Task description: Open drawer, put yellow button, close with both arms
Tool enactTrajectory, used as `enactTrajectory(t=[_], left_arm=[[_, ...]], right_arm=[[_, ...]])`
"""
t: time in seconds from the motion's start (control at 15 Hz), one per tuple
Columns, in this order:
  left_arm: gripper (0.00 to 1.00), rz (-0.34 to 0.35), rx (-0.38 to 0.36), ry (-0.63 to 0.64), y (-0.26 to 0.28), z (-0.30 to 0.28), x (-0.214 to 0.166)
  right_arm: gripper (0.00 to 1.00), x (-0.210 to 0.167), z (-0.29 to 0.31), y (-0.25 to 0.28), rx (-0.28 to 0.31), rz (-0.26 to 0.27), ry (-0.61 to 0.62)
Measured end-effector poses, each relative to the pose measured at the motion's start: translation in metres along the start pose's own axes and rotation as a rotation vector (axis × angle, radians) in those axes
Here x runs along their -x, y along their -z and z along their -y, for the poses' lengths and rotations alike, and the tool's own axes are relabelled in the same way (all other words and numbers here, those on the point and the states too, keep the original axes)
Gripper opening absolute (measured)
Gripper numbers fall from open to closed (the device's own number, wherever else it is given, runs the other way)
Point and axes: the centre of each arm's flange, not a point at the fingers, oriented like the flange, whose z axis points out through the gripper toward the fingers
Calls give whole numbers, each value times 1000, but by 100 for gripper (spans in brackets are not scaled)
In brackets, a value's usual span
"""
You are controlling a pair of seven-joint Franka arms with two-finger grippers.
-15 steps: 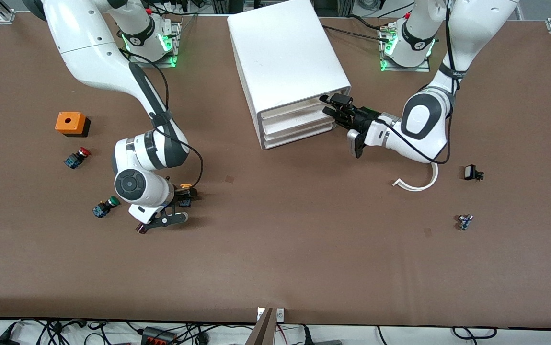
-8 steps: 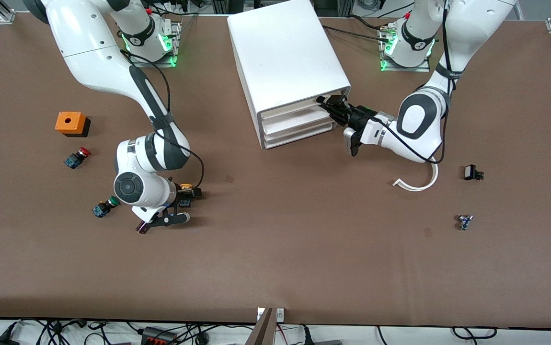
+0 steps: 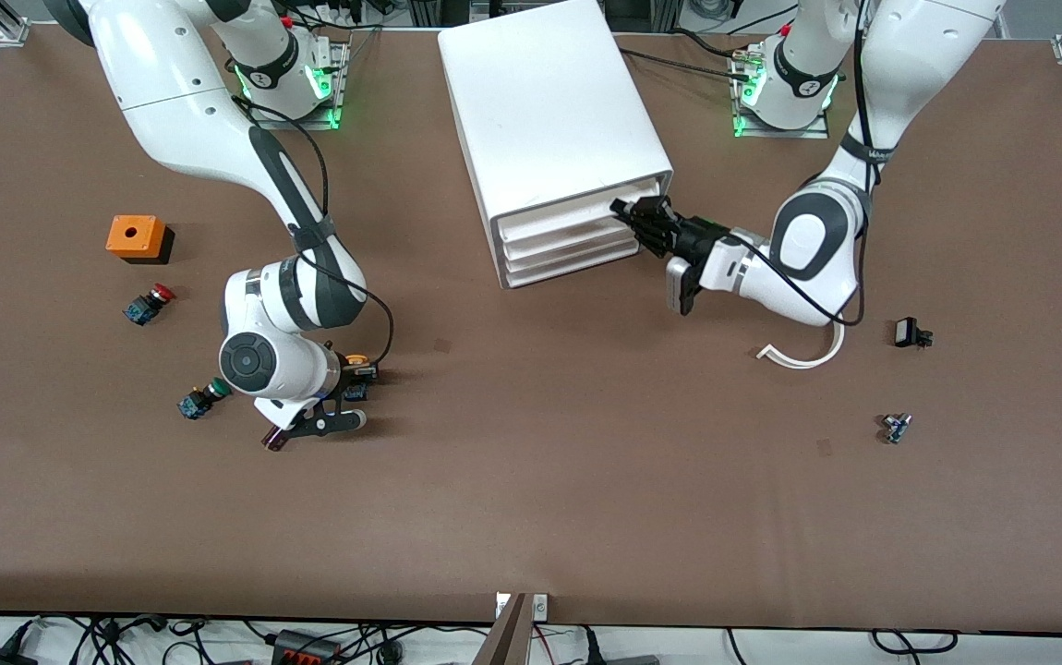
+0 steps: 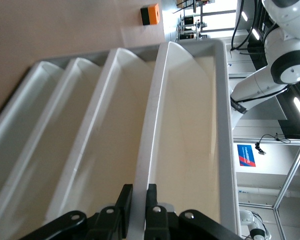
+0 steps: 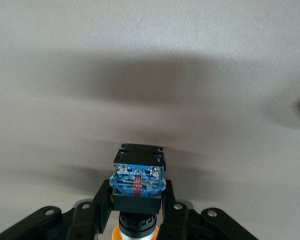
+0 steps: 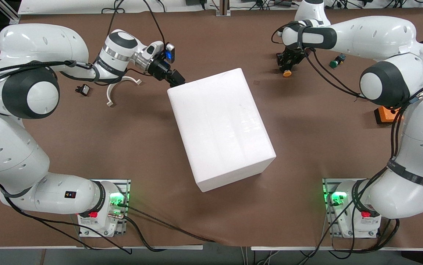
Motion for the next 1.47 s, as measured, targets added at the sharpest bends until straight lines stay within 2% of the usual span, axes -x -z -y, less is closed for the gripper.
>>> enactTrajectory(t=[0.2,0.47,0.8,0.87,0.93,1.13,1.27,1.4,1.47], left_arm=[[15,-21,-34,-28,29,10,-22],[15,-42,-68,-61,58,16,-43],[17,-33,-161,-49,91,7,-64],[22,-32,-185,-24,95,7,-66],[33,-34,-199,-5,99,8,-67],[60,-42,-244,41,121,2,-70],[81,-2,-287,97,139,-17,-75],[98,59,-355,169,161,-43,-75],[100,81,-390,193,170,-53,-74]], right_arm=[[44,-12,7,45,-10,-35,6],[44,-21,24,164,-26,-74,29],[44,-8,60,226,-28,-59,84],[44,-3,78,234,-27,-62,110],[44,4,101,243,-28,-72,135],[44,44,194,266,-16,-102,186],[44,80,257,276,17,-132,244],[44,112,310,284,25,-165,288],[44,122,327,287,17,-182,287]])
